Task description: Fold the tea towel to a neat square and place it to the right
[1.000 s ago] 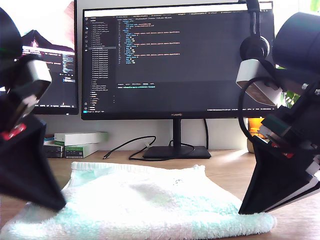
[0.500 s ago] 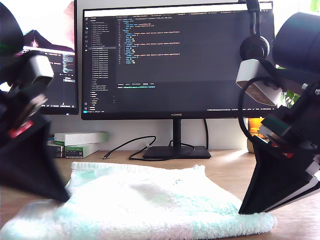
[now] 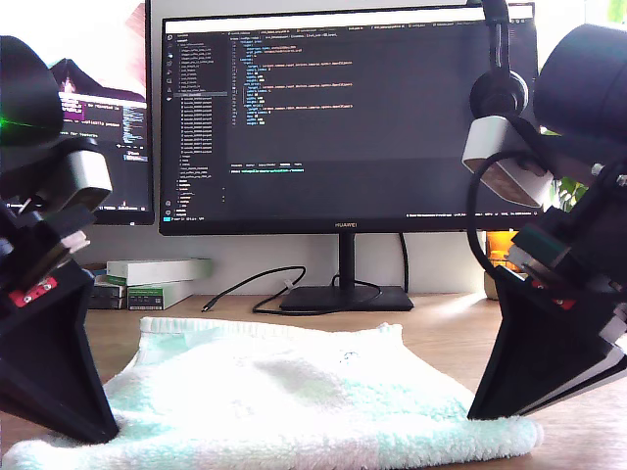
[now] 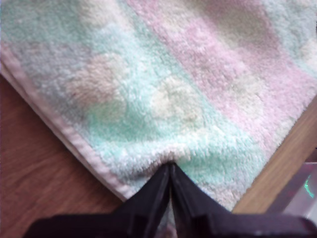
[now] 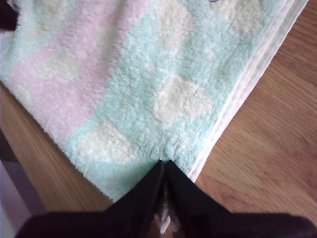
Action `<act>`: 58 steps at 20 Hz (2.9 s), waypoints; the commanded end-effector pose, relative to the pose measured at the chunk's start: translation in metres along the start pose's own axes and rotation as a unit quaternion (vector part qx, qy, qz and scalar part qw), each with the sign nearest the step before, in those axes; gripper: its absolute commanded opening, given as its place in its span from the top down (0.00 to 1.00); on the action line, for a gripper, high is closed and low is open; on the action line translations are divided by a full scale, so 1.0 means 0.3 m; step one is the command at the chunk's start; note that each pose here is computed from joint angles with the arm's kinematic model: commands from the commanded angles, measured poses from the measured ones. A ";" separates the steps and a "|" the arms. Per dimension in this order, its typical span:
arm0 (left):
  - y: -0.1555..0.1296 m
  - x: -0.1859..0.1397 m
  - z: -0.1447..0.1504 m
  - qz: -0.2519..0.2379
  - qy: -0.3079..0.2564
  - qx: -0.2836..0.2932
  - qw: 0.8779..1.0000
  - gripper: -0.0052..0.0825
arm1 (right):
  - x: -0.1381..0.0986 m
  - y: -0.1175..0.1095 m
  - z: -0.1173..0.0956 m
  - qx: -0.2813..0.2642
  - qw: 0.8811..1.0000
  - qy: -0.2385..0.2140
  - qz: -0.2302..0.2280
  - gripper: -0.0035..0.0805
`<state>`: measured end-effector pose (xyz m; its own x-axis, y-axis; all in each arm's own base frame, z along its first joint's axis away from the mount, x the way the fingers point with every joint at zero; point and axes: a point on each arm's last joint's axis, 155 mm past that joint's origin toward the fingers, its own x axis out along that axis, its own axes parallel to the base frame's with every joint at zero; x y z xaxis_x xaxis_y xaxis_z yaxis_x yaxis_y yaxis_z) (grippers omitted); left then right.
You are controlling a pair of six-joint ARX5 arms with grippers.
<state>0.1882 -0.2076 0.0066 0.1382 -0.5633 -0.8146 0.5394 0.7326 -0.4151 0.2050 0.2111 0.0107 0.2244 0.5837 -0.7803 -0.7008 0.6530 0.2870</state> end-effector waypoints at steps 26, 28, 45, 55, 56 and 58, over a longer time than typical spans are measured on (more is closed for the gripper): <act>-0.125 -0.043 0.196 -0.034 -0.088 0.118 0.988 0.97 | -0.057 0.110 0.098 -0.115 0.992 -0.037 0.047 0.97; -0.125 -0.023 0.200 -0.038 -0.087 0.122 0.988 0.97 | -0.080 0.145 0.111 -0.170 0.983 -0.048 0.040 0.97; -0.117 0.125 0.170 -0.076 -0.058 0.120 0.988 0.97 | -0.074 0.144 0.009 -0.528 0.846 0.042 -0.056 0.50; -0.111 0.132 0.158 -0.075 -0.051 0.116 0.989 0.97 | 0.020 0.083 -0.054 -0.528 0.842 0.100 -0.057 0.50; -0.111 0.132 0.158 -0.075 -0.051 0.116 0.989 0.97 | 0.027 0.073 -0.061 -0.529 0.840 0.107 -0.060 0.51; -0.111 0.132 0.158 -0.075 -0.051 0.116 0.989 0.97 | 0.042 0.066 -0.080 -0.538 0.833 0.119 -0.054 0.54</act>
<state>0.2184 -0.2733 0.0128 0.1319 -0.7089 -0.6929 0.7341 0.5395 -0.4123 0.1872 0.2287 0.0118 0.3119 0.4014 -0.8611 -0.9043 -0.1527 -0.3987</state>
